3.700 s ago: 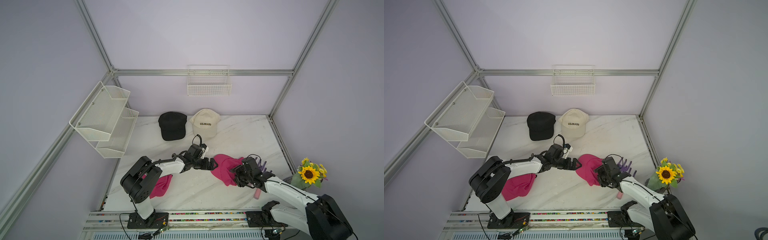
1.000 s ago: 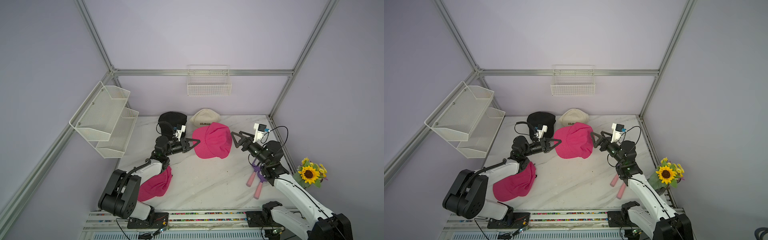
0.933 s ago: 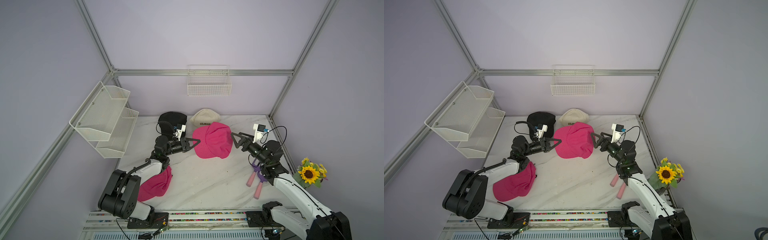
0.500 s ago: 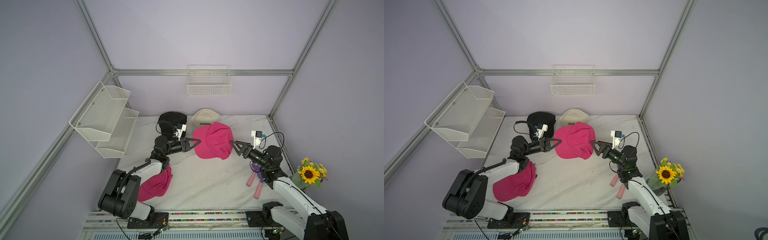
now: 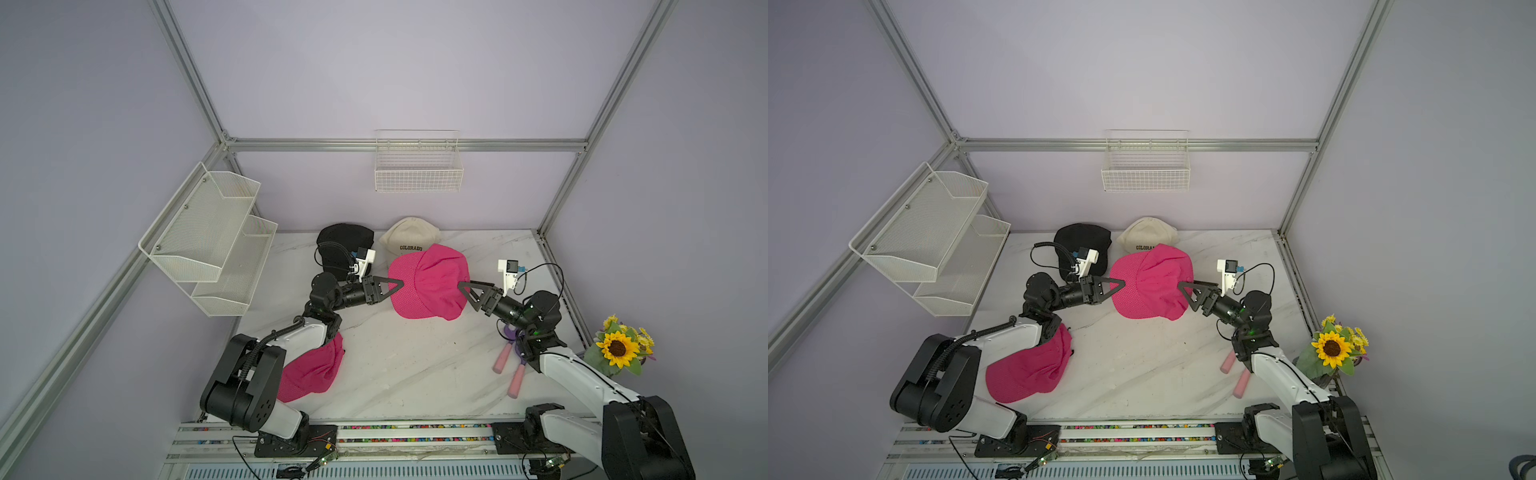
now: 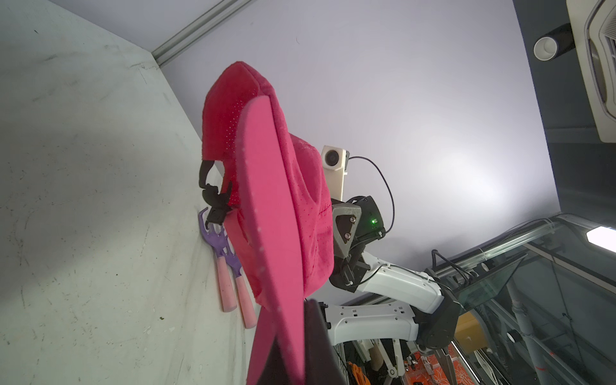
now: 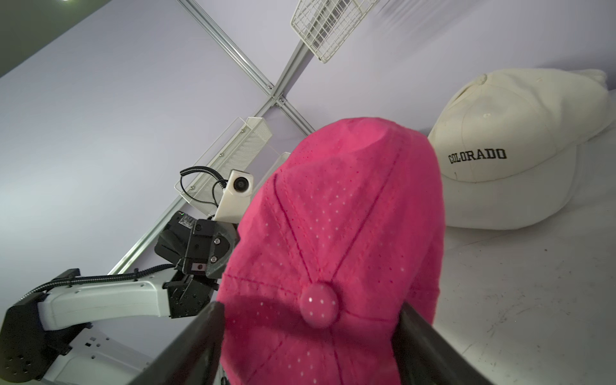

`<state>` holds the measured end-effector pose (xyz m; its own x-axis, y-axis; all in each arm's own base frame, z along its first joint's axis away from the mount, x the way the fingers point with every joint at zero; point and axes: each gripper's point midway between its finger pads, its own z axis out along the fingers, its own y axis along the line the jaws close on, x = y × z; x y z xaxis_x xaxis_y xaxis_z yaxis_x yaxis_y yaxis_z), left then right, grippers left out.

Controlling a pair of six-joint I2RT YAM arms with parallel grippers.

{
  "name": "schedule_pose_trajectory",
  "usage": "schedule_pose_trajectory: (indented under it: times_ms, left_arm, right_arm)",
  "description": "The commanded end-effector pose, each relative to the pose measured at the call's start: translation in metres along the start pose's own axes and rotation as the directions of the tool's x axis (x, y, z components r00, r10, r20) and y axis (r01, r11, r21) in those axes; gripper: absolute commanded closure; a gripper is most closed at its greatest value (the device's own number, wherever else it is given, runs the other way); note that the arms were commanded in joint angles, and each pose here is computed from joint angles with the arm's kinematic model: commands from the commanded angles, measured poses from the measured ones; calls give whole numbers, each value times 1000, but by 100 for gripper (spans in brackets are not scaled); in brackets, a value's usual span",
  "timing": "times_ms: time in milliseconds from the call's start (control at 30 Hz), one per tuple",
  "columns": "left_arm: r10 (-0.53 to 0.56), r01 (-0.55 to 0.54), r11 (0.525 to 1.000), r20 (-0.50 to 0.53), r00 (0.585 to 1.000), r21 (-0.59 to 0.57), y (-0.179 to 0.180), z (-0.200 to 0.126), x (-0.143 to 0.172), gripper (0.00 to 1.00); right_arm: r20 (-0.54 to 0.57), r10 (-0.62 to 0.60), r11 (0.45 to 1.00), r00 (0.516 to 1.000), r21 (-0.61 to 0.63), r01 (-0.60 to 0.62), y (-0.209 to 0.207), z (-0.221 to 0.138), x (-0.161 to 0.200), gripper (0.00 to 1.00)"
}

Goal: Stack the baseball caps by color
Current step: Pick up the baseball cap from the center of the board.

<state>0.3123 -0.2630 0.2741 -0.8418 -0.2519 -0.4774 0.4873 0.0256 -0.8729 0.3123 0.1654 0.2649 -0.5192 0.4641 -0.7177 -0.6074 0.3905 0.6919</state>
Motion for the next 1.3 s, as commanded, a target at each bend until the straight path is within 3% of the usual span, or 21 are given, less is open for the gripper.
schedule_pose_trajectory:
  times_ms: [0, 67, 400, 600, 800, 1033, 1200, 1267]
  left_arm:
    - [89, -89, 993, 5, 996, 83, -27, 6, -10, 100]
    - [80, -79, 993, -2, 997, 92, -25, 7, -9, 100]
    - [25, -26, 999, 8, 1000, 44, 2, 7, -10, 100]
    - [-2, 4, 999, 38, 999, -44, 25, -7, -14, 100]
    - [-7, 27, 978, 98, 995, -209, 55, -33, -14, 100]
    - [-12, 56, 912, 109, 994, -405, 90, -51, -4, 100]
    - [-33, 113, 894, 189, 981, -434, 98, -56, -12, 99]
    - [-51, 148, 891, 230, 972, -430, 103, -59, -12, 93]
  right_arm:
    - [26, -44, 996, 999, -77, 46, 16, 3, -8, 26]
    - [32, -43, 994, 999, -101, 46, 21, 3, -7, 32]
    - [99, -131, 981, 986, -132, 144, 65, -12, -31, 100]
    - [138, -193, 968, 972, -133, 211, 84, -26, -49, 100]
    - [149, -242, 962, 959, -94, 258, 80, -39, -63, 100]
    - [110, -268, 957, 957, -84, 278, 74, -29, -72, 100]
    - [73, -215, 977, 974, 10, 215, 45, -11, -72, 100]
    - [63, -201, 978, 978, 64, 197, 34, 4, -74, 100]
